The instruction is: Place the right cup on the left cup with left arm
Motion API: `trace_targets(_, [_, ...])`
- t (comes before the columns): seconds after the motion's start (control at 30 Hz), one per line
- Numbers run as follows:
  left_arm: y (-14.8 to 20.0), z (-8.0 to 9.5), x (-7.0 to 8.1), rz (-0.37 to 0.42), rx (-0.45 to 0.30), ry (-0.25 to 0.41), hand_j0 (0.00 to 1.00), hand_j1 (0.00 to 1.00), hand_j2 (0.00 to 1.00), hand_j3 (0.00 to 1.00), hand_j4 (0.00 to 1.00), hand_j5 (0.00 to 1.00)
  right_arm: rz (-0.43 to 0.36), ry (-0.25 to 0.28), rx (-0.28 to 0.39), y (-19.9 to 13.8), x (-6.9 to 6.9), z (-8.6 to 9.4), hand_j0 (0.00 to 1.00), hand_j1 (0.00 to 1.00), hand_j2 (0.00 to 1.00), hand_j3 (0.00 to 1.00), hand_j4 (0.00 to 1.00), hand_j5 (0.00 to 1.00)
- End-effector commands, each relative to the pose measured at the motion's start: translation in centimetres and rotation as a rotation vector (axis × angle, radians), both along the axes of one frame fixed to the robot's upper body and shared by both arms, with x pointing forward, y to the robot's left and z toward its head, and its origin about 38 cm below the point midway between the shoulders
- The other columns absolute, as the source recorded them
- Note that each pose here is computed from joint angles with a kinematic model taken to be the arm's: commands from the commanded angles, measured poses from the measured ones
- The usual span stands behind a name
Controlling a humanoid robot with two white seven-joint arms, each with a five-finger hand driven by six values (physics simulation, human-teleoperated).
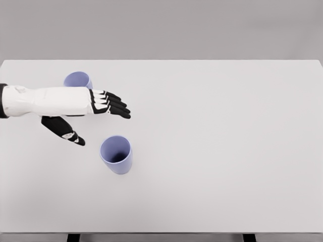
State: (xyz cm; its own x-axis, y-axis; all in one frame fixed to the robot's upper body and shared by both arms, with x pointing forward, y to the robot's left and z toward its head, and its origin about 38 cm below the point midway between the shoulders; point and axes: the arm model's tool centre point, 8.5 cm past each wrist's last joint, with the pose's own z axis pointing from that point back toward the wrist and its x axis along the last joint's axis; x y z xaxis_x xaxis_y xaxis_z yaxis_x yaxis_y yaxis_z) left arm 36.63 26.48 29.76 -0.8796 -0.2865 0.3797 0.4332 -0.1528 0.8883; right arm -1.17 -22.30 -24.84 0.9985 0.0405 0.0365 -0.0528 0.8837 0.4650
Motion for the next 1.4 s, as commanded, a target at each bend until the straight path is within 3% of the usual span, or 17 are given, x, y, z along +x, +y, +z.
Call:
trace_targets(0.0, [0.0,-0.1,0.0,0.001,-0.004,0.009,1.0,1.0,1.0,1.0,1.0,1.0,0.001,0.0,0.002,0.0,-0.1,0.0,1.0,1.0,1.0,1.0,1.0,1.0])
trace_targets(0.1, [0.0,-0.3,0.0,0.001,0.007,0.006,1.0,1.0,1.0,1.0,1.0,1.0,-0.005,0.042,0.001,0.0,-2.4,0.1,1.0,1.0,1.0,1.0,1.0,1.0])
trace_targets(0.33, [0.2,-2.0,-0.1,0.005,0.115,-0.043,1.0,1.0,1.0,1.0,1.0,1.0,-0.001,0.038,0.001,0.0,-2.3,0.1,1.0,1.0,1.0,1.0,1.0,1.0])
trace_targets(0.43, [-1.5,-2.8,-0.1,-0.033,0.079,-0.031,1.0,1.0,1.0,1.0,1.0,1.0,-0.003,0.041,0.001,0.0,-2.3,0.1,1.0,1.0,1.0,1.0,1.0,1.0])
trace_targets(0.67, [-1.5,-4.6,-0.7,-0.034,0.081,0.013,1.0,1.0,1.0,1.0,1.0,1.0,-0.003,0.039,0.001,0.0,-2.3,0.1,1.0,1.0,1.0,1.0,1.0,1.0])
trace_targets(0.8, [-1.6,-4.7,-0.7,-0.035,0.091,0.002,1.0,1.0,1.0,1.0,1.0,1.0,-0.003,0.039,0.001,0.0,-2.3,0.1,1.0,1.0,1.0,1.0,1.0,1.0])
trace_targets(1.0, [-1.8,-5.1,-0.4,-0.042,0.173,-0.067,1.0,1.0,1.0,1.0,1.0,1.0,-0.003,0.041,0.001,0.0,-2.3,0.1,1.0,1.0,1.0,1.0,1.0,1.0])
trace_targets(1.37, [-2.9,-5.6,-0.5,-0.062,0.138,-0.053,1.0,1.0,1.0,1.0,1.0,1.0,-0.003,0.039,0.001,0.0,-2.3,0.1,1.0,1.0,1.0,1.0,1.0,1.0])
